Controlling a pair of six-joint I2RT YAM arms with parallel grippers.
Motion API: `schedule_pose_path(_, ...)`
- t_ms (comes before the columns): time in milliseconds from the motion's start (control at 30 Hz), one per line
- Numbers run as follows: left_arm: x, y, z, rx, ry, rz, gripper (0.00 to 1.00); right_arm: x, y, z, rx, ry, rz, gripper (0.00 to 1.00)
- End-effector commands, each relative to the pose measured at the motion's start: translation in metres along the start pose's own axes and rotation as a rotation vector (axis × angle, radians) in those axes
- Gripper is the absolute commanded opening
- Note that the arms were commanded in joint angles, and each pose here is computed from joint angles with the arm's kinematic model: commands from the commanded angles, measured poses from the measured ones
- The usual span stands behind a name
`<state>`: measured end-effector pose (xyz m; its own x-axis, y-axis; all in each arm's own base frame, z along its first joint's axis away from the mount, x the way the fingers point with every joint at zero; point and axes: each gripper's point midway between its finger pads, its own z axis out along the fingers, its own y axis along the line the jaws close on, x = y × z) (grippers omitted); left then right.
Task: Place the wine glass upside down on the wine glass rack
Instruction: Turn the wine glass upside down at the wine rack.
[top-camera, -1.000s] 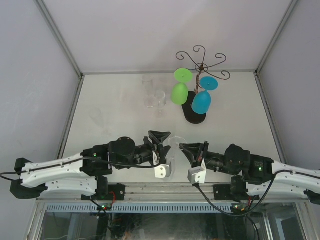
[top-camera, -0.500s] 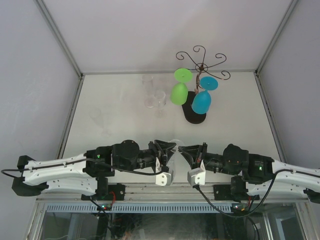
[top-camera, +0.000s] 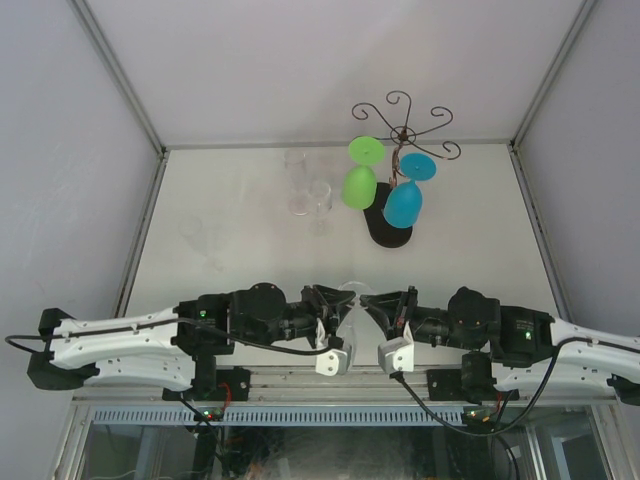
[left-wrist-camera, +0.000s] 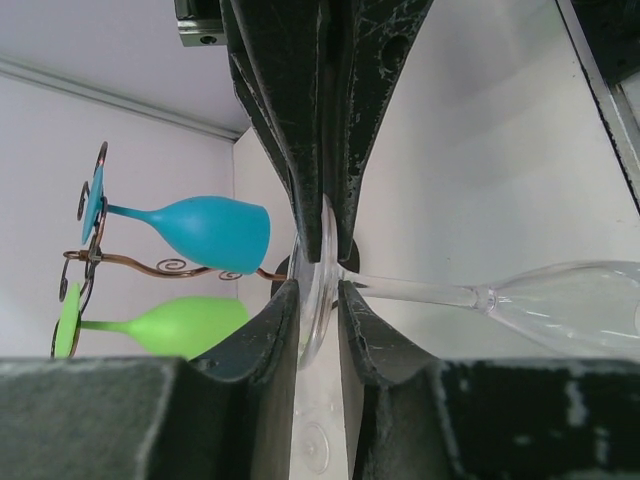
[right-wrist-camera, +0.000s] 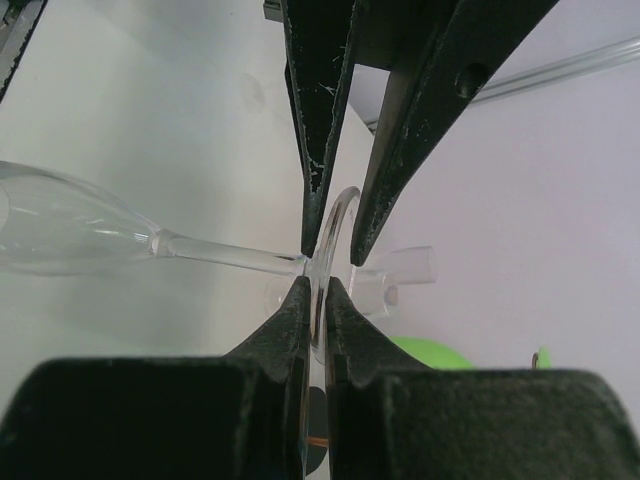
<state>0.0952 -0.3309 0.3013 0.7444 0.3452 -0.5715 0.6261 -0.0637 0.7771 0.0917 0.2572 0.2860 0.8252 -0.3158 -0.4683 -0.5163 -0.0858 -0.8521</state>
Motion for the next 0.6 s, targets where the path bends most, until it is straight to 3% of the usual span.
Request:
schedule_pose_path(0,0.003,0.005,0.002,-0.032,0.015,0.018,0.24,-0.021,-0.020,-0.008,0.046,-0.076,0.027,0.00)
schedule_pose_path(300,0.002,0.010,0.001,-0.055,0.015,0.018,0.07,-0.016,-0.023,-0.011,0.067,-0.046,0.022,0.02)
schedule_pose_path(367,0.002,0.011,0.001,-0.057,0.017,0.021,0.01,-0.016,-0.025,-0.011,0.070,-0.043,0.026,0.06)
schedule_pose_path(567,0.007,0.010,0.002,-0.065,0.034,0.027,0.00,-0.015,-0.035,-0.015,0.109,-0.027,0.045,0.26)
